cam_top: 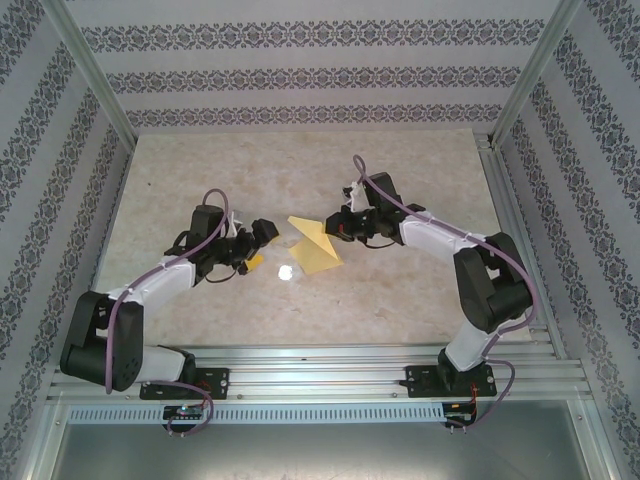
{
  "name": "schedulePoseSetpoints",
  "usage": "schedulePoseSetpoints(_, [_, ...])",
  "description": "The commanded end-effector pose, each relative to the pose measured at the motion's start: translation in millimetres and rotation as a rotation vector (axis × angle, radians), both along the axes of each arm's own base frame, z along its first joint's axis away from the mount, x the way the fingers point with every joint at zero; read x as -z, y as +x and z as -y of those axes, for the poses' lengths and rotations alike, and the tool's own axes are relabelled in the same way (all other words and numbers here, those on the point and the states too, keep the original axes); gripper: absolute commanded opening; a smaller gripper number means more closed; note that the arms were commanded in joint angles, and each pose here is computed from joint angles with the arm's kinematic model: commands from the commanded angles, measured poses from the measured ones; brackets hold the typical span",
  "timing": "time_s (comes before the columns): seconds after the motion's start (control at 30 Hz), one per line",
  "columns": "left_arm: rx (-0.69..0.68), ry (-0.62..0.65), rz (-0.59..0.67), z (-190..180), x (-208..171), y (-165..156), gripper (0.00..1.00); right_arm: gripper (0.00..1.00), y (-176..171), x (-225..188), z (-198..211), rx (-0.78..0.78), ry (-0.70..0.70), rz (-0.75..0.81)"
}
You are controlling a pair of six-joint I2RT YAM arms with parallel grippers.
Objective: Fold a paper plane with a square sheet of paper (fold left side to right side)
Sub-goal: Turn over the paper at the center of the table.
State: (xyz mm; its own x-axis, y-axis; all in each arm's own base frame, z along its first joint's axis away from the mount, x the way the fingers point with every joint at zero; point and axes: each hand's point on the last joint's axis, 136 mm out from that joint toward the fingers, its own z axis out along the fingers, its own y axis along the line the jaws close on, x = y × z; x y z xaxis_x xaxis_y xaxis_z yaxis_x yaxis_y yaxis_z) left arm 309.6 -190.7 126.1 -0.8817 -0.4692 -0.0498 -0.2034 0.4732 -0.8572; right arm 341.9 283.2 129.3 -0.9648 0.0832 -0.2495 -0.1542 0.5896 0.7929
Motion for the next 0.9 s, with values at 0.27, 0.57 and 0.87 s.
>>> schedulePoseSetpoints(0.27, [-0.036, -0.205, 0.056, 55.3, -43.7, 23.7, 0.78, 0.00, -1.8, -36.8, 0.0, 0.071, 0.116, 0.047])
schedulePoseSetpoints(0.57, [-0.066, -0.282, 0.034, 89.8, -40.7, 41.0, 0.47, 0.00, -8.7, -34.7, -6.2, 0.060, 0.137, 0.034])
schedulePoseSetpoints(0.87, [-0.102, -0.296, 0.017, 96.8, -36.7, 48.1, 0.30, 0.00, -11.4, -38.1, -7.5, 0.076, 0.180, 0.026])
